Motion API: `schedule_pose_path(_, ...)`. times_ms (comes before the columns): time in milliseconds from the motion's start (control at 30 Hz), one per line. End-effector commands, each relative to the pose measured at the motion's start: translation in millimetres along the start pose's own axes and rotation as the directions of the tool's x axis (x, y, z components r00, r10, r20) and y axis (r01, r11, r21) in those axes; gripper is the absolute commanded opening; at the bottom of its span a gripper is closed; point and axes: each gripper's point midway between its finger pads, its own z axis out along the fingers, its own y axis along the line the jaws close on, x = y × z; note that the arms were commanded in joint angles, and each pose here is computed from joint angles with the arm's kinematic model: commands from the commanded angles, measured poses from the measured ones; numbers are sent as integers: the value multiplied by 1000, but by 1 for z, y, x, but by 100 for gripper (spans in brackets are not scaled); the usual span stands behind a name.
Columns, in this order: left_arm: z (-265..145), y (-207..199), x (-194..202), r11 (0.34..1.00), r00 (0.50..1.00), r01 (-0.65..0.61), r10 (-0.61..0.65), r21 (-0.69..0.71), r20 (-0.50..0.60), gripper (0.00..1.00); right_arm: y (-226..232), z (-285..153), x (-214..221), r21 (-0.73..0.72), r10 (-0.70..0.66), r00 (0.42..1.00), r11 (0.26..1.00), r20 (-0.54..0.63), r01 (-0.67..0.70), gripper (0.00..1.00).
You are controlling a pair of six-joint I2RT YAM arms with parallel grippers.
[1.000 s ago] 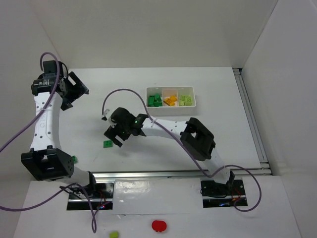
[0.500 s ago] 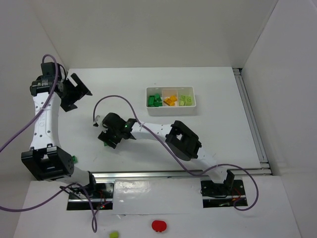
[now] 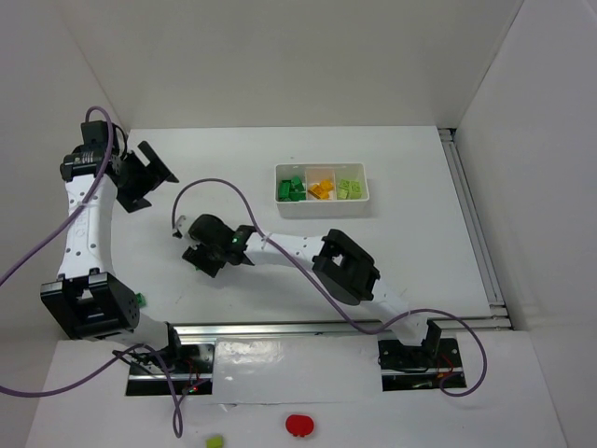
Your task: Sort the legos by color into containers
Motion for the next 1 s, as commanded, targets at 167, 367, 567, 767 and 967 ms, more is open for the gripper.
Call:
schedule_pose_path(167,1,-5,-2,999,1000,-26,25,38,5,100,3,-6,-32,-4,-35,998,999,53,35,87)
schedule_pose_path(367,4,-7,1,998,999,-40,41,46,-11,100,1,6,-11,1,-68,998,998,10,68,87)
schedule_pose_path(567,4,-7,1,998,999,-40,41,46,-11,100,3,9,-14,-7,-78,997,997,23,78,82)
schedule_pose_path(767,11,-8,7,997,998,-52,54,50,-34,100,-7,27,-23,-5,-49,996,999,70,50,75)
schedule_pose_path(967,16,-11,8,996,996,-66,69,59,-53,100,-13,32,-34,-23,-19,994,1000,105,21,62)
